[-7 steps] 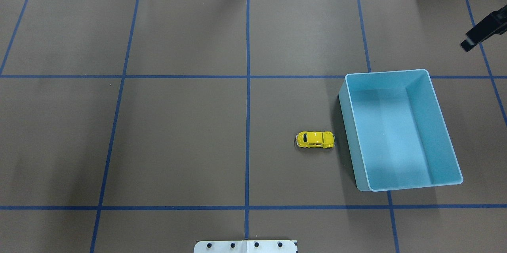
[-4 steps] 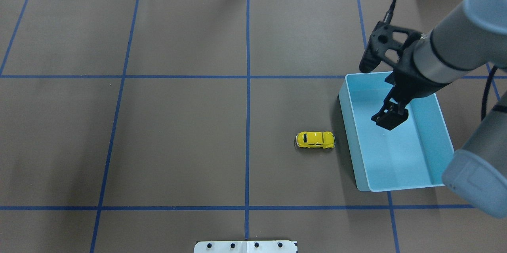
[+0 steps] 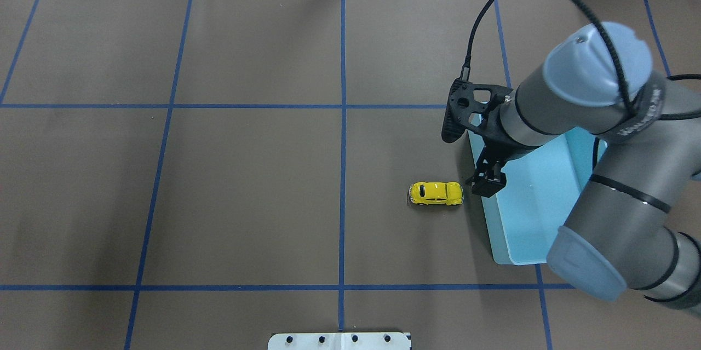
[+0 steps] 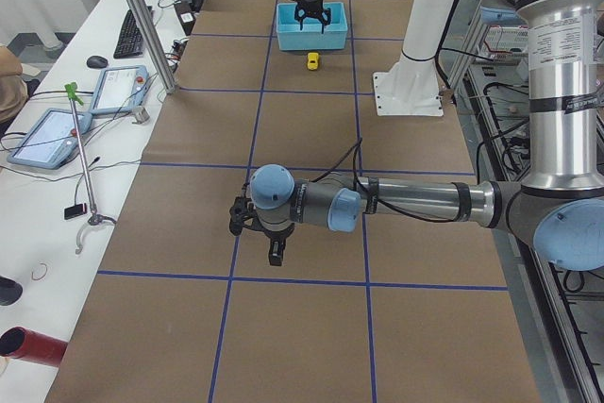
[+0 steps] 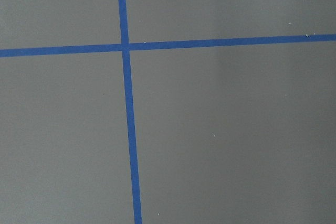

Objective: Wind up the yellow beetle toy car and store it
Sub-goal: 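Reach the right gripper down onto the yellow car beside the bin, then grasp the yellow car with the right gripper and lift it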

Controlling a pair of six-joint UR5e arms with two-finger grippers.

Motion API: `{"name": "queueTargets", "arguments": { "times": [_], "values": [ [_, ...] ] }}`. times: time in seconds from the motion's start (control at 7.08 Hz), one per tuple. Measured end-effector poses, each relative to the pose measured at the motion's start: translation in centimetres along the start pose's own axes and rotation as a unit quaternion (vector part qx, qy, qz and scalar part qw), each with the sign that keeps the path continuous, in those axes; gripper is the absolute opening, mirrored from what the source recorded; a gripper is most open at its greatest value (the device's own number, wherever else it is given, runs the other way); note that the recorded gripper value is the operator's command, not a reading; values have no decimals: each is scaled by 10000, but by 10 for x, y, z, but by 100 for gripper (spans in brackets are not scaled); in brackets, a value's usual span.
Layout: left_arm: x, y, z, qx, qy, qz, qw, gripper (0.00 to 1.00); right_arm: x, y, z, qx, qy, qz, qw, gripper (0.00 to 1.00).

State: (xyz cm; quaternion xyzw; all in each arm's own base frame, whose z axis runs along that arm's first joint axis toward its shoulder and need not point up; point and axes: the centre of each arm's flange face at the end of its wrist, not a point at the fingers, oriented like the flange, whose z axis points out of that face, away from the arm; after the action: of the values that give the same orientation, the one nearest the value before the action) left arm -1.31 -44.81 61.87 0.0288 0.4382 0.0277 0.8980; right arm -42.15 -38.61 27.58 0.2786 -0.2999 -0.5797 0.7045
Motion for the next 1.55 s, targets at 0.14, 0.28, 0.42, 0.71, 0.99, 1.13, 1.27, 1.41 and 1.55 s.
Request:
{"name": "queueTargets", "arguments": {
  "times": [0.14,0.28,0.42,0.71,0.99,1.13,1.27,1.41,1.55],
  "values": [
    [0,0,0,0,0,1,10000,100,-10,-4,21,-46,14,-123,9999,100],
    [0,0,0,0,0,2,10000,100,-18,-7,39,-85,64,-236,9997,100],
    [0,0,0,0,0,2,10000,100,-23,-9,51,-111,104,-323,9994,100],
    [0,0,0,-2,0,-3,10000,100,-17,-4,63,-183,159,-441,9987,100],
    [-1,0,1,-9,-1,-14,10000,100,-9,-3,76,-174,188,-503,9984,100],
    [-2,0,1,-13,-3,-18,10000,100,-8,-3,79,-166,193,-513,9984,100],
    [-2,0,1,-15,-17,-26,10000,100,-9,-4,81,-157,190,-524,9983,100],
    [-4,0,1,-6,-101,-31,9999,100,-9,-5,84,-147,187,-539,9983,100],
    [-6,-1,1,12,-246,-29,9997,100,-8,-6,91,-134,194,-550,9982,100]
  ]
}}
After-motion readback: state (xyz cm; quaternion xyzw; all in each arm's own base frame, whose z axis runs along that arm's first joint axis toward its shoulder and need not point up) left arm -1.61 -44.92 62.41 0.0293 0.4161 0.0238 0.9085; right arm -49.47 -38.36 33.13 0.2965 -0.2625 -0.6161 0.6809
